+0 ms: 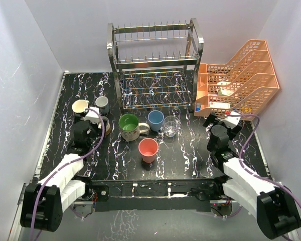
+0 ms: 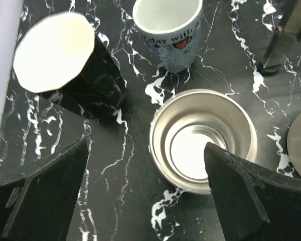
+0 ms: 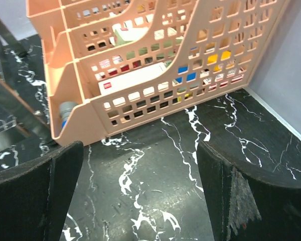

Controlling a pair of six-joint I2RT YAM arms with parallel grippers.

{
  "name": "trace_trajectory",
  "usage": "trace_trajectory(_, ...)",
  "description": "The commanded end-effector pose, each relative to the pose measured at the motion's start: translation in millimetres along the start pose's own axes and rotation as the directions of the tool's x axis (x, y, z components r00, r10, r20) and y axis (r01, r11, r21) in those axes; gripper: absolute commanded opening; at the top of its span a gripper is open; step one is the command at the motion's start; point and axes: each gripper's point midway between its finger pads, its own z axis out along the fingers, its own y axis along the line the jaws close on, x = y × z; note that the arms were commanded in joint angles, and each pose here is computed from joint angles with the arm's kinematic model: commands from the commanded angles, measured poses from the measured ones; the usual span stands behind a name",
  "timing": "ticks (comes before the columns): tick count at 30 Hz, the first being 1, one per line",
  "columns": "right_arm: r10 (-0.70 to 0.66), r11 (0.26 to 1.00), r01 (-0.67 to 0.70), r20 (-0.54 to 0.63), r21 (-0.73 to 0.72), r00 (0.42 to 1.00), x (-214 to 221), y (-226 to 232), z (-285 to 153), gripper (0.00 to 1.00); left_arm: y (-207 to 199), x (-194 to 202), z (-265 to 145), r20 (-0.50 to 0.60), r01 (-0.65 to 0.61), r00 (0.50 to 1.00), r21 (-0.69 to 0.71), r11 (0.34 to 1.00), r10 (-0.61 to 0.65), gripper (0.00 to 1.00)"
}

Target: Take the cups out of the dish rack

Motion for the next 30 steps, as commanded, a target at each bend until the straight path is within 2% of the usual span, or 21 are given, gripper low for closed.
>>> trace_trajectory(1, 0.088, 0.993, -0.091, 0.051, 0.069, 0.995, -4, -6, 13, 0.98, 9, -8, 9, 0.113, 0.137, 0.985, -0.072, 0.988, -0.128, 0.97)
trace_trajectory(7, 0.098, 0.989, -0.103, 0.054, 0.108, 0.994, 24, -22, 22, 0.98, -6, 14, 18, 0.153, 0.191, 0.969, 0.024, 0.981, -0.192, 0.97)
trace_trajectory(12, 0.019, 0.999, -0.016, 0.097, -0.036, 0.995, 23, -4, 33, 0.98, -5, 34, 29, 0.126, 0.251, 0.959, 0.037, 0.967, -0.253, 0.97)
trace_trajectory(17, -0.017, 0.977, 0.046, 0.14, -0.207, 0.99, 23, 22, 36, 0.98, -1, 35, 45, 0.124, 0.287, 0.949, 0.038, 0.957, -0.289, 0.97)
trace_trajectory(22, -0.002, 0.979, 0.033, 0.152, -0.203, 0.988, 32, 16, 32, 0.98, -1, 36, 51, 0.132, 0.282, 0.949, 0.055, 0.958, -0.287, 0.97)
trace_trajectory(24, -0.002, 0.978, 0.036, 0.157, -0.208, 0.988, 32, 16, 33, 0.98, 2, 35, 52, 0.173, 0.283, 0.942, 0.047, 0.958, -0.286, 0.97)
trace_trajectory(28, -0.061, 0.939, 0.105, 0.141, -0.327, 0.988, 43, 37, 32, 0.98, 1, 45, 58, 0.161, 0.287, 0.943, 0.042, 0.957, -0.29, 0.97)
trace_trajectory(30, -0.075, 0.921, 0.133, 0.17, -0.365, 0.983, 43, 45, 34, 0.98, -1, 49, 61, 0.162, 0.286, 0.943, 0.045, 0.957, -0.29, 0.97)
